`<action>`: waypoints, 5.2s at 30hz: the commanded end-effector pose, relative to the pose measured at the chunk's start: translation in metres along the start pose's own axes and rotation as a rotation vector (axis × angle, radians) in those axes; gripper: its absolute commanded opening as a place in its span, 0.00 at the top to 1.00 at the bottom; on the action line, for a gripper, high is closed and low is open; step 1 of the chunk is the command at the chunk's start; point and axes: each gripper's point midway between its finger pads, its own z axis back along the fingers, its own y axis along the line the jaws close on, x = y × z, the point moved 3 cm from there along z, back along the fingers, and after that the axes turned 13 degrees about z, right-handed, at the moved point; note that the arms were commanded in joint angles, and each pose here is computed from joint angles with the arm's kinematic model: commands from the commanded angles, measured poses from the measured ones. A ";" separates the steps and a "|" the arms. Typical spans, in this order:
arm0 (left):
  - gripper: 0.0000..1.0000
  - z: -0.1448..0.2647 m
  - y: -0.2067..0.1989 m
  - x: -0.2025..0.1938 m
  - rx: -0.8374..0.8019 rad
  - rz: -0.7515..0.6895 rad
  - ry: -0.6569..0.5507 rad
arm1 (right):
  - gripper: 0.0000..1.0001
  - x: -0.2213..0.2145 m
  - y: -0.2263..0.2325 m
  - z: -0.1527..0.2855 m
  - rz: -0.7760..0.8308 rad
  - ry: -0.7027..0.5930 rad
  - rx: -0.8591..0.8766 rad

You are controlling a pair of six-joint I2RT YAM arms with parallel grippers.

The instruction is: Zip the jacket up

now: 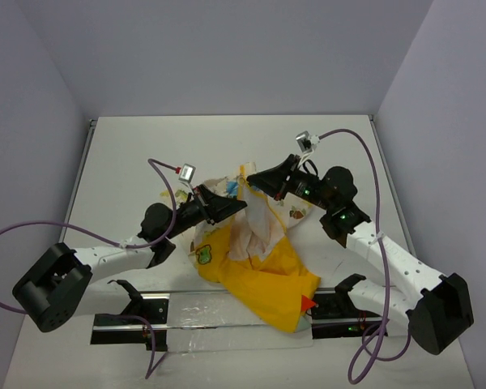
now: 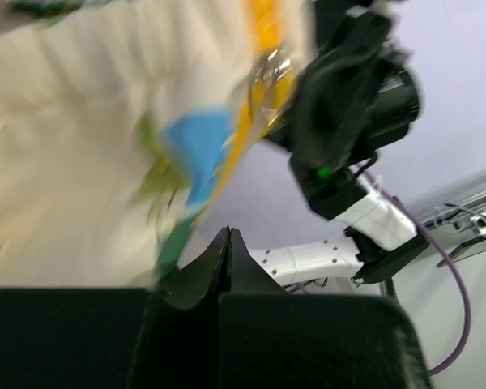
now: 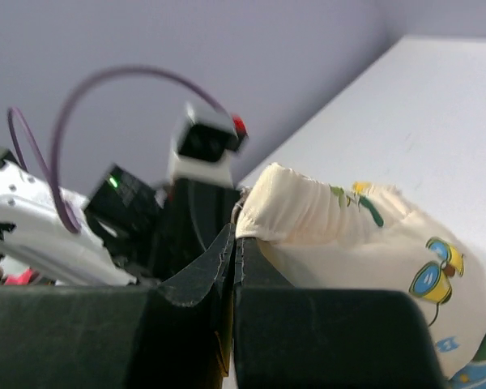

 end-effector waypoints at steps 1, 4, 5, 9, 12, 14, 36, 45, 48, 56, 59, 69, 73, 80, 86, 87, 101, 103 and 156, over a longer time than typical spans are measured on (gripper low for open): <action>1.00 0.007 0.035 -0.019 0.126 0.016 0.074 | 1.00 0.078 0.032 0.014 0.131 -0.312 0.028; 1.00 0.006 0.039 -0.022 0.138 0.028 0.089 | 1.00 0.082 0.032 0.020 0.126 -0.343 0.007; 1.00 0.006 0.040 -0.022 0.138 0.031 0.091 | 1.00 0.081 0.032 0.020 0.122 -0.344 0.007; 1.00 0.005 0.037 -0.022 0.118 0.033 0.092 | 1.00 0.074 0.028 0.020 0.105 -0.340 -0.002; 1.00 0.007 0.028 -0.023 0.077 0.032 0.087 | 1.00 0.065 0.022 0.019 0.090 -0.322 -0.011; 1.00 0.010 0.015 -0.022 0.021 0.031 0.081 | 1.00 0.061 0.020 0.018 0.087 -0.312 -0.010; 0.33 -0.023 -0.076 0.035 -0.147 -0.154 0.038 | 1.00 0.055 0.040 0.025 0.129 -0.271 0.093; 0.27 -0.031 -0.073 0.037 -0.145 -0.162 0.071 | 1.00 0.059 0.045 0.026 0.130 -0.275 0.114; 0.26 -0.032 -0.074 0.035 -0.168 -0.152 0.084 | 1.00 0.058 0.045 0.026 0.128 -0.274 0.116; 0.24 -0.034 -0.071 0.028 -0.240 -0.112 0.145 | 1.00 0.060 0.046 0.027 0.129 -0.279 0.115; 0.22 -0.033 -0.076 0.028 -0.278 -0.103 0.142 | 1.00 0.058 0.045 0.026 0.125 -0.272 0.118; 0.25 -0.029 -0.094 0.026 -0.402 -0.068 0.164 | 1.00 0.060 0.045 0.025 0.125 -0.273 0.120; 0.26 -0.027 -0.097 0.025 -0.408 -0.076 0.165 | 1.00 0.059 0.044 0.024 0.122 -0.269 0.120; 0.31 -0.021 -0.109 0.025 -0.421 -0.100 0.147 | 1.00 0.058 0.044 0.023 0.119 -0.266 0.125; 0.31 -0.019 -0.114 0.025 -0.430 -0.106 0.144 | 1.00 0.058 0.045 0.023 0.116 -0.266 0.126; 0.31 -0.019 -0.115 0.025 -0.430 -0.107 0.143 | 1.00 0.058 0.045 0.023 0.116 -0.266 0.126; 0.23 -0.024 -0.105 0.029 -0.374 -0.097 0.113 | 1.00 0.061 0.046 0.023 0.119 -0.272 0.128; 0.24 -0.025 -0.101 0.032 -0.362 -0.086 0.095 | 1.00 0.060 0.046 0.024 0.118 -0.271 0.129; 0.28 0.034 -0.085 0.006 -0.031 -0.250 0.043 | 1.00 0.011 0.082 0.044 0.189 0.021 0.784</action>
